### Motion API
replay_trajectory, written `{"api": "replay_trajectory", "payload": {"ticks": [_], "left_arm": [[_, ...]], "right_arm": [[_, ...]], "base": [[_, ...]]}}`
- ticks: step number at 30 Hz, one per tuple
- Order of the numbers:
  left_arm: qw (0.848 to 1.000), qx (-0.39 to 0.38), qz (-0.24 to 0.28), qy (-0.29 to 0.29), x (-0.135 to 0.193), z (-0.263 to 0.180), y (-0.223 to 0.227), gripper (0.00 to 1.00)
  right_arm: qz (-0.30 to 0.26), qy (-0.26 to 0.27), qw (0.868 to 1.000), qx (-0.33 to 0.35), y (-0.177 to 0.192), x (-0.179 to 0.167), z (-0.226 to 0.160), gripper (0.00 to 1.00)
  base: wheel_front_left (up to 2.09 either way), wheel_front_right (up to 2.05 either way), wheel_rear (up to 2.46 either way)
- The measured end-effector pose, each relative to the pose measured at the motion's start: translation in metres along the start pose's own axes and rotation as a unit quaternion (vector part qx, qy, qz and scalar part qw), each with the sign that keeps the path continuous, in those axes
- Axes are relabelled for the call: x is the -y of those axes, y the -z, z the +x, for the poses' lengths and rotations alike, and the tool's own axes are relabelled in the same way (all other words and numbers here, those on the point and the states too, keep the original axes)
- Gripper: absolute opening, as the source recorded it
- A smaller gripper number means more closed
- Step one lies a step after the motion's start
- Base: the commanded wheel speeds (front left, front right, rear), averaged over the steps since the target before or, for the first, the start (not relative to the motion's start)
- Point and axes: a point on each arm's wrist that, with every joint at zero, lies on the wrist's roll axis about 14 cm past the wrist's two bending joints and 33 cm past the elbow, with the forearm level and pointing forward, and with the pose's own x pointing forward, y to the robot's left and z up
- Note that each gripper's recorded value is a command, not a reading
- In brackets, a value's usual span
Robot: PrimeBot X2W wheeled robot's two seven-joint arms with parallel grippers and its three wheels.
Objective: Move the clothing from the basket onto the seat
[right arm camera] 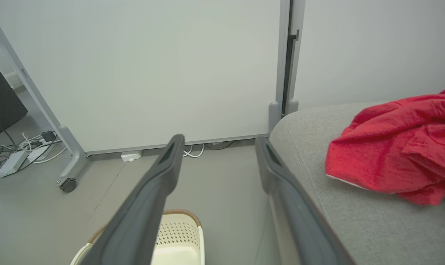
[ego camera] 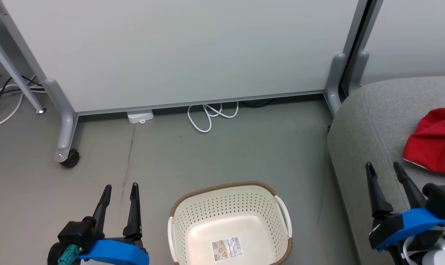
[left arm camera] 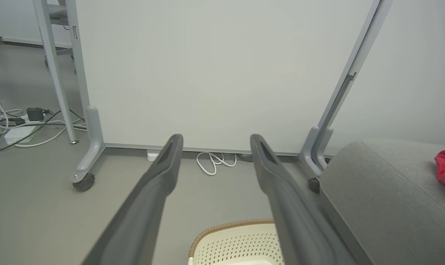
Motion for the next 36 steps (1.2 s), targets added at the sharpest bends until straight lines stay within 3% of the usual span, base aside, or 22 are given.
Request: {"api": "replay_trajectory", "payload": {"ticks": [11, 33, 34, 36], "left_arm": [[1.000, -0.002, -0.004, -0.023, -0.014, -0.010, 0.001, 1.00], [1.000, -0.013, -0.010, -0.015, -0.007, -0.006, 0.009, 1.00], [0.999, -0.027, -0.011, -0.018, -0.007, -0.010, 0.018, 0.00], [0.999, -0.043, -0.014, -0.022, -0.009, -0.016, 0.028, 0.00]], "right_arm": [[0.012, -0.017, 1.000, -0.013, 0.009, -0.016, -0.002, 1.00], [0.023, -0.016, 0.999, -0.028, 0.020, -0.017, -0.002, 1.00], [0.025, -0.014, 0.999, -0.039, 0.027, -0.016, -0.003, 0.00], [0.027, -0.012, 0.998, -0.051, 0.034, -0.016, -0.005, 0.00]], "base": [[0.00, 0.00, 0.00], [0.00, 0.00, 0.00], [0.00, 0.00, 0.00], [0.00, 0.00, 0.00]]}}
